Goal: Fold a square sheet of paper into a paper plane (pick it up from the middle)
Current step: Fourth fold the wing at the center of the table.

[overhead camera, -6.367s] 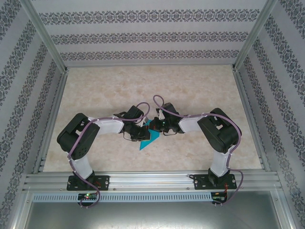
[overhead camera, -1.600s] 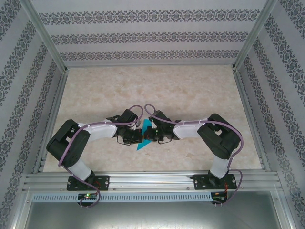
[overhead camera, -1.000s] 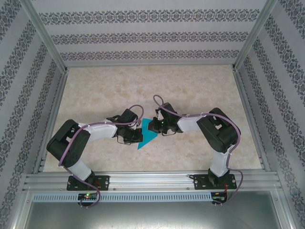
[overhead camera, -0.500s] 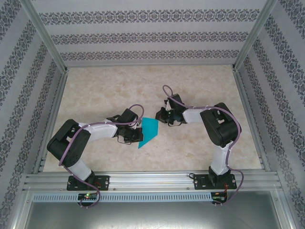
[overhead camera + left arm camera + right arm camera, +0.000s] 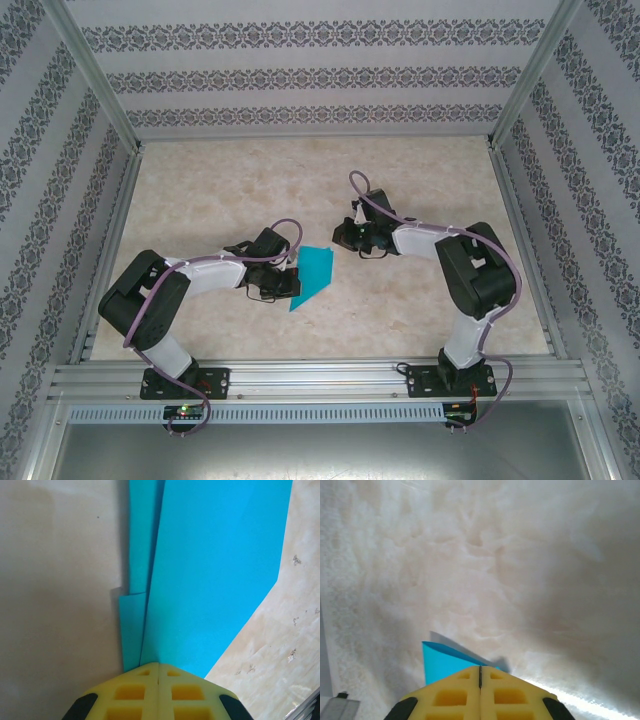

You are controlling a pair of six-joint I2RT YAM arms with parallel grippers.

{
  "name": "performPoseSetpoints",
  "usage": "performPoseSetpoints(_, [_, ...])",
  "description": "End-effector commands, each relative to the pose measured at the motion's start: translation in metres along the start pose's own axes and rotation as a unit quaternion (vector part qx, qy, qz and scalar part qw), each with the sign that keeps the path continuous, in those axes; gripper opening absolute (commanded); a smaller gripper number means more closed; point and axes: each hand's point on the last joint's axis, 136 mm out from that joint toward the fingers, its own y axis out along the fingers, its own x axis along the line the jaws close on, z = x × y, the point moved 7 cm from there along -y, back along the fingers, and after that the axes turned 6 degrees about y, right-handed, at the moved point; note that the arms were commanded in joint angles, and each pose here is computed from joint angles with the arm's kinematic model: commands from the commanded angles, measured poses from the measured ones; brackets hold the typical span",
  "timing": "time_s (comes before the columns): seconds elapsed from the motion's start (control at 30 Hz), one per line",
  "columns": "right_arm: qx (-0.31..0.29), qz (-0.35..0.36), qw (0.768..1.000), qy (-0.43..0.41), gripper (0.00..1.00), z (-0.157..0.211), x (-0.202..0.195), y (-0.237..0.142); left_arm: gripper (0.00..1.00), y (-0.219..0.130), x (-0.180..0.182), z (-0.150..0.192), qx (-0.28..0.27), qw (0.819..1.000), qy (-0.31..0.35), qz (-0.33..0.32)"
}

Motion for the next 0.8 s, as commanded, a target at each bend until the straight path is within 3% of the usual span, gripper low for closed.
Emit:
performPoseSetpoints(0.0, [0.011,0.0,1.0,-0.015,0.06,0.01,0.006,0.0,0.02,0.008,0.037,0.043,0.092,0.991,-0.035,-0.088])
performPoseSetpoints(0.2, [0.04,-0.007,0.999,-0.026,0.07,0.022,0.018,0.02,0.02,0.011,0.037,0.043,0.097,0.991,-0.033,-0.084])
performPoseSetpoints(0.43, [0.039,0.026,0.999,-0.006,0.06,0.016,-0.007,0.038,0.02,0.009,0.037,0.044,0.094,0.991,-0.034,-0.085])
performPoseSetpoints(0.77, [0.001,0.06,0.998,0.008,0.07,-0.014,-0.024,0.015,0.02,0.008,0.037,0.044,0.09,0.992,-0.032,-0.084])
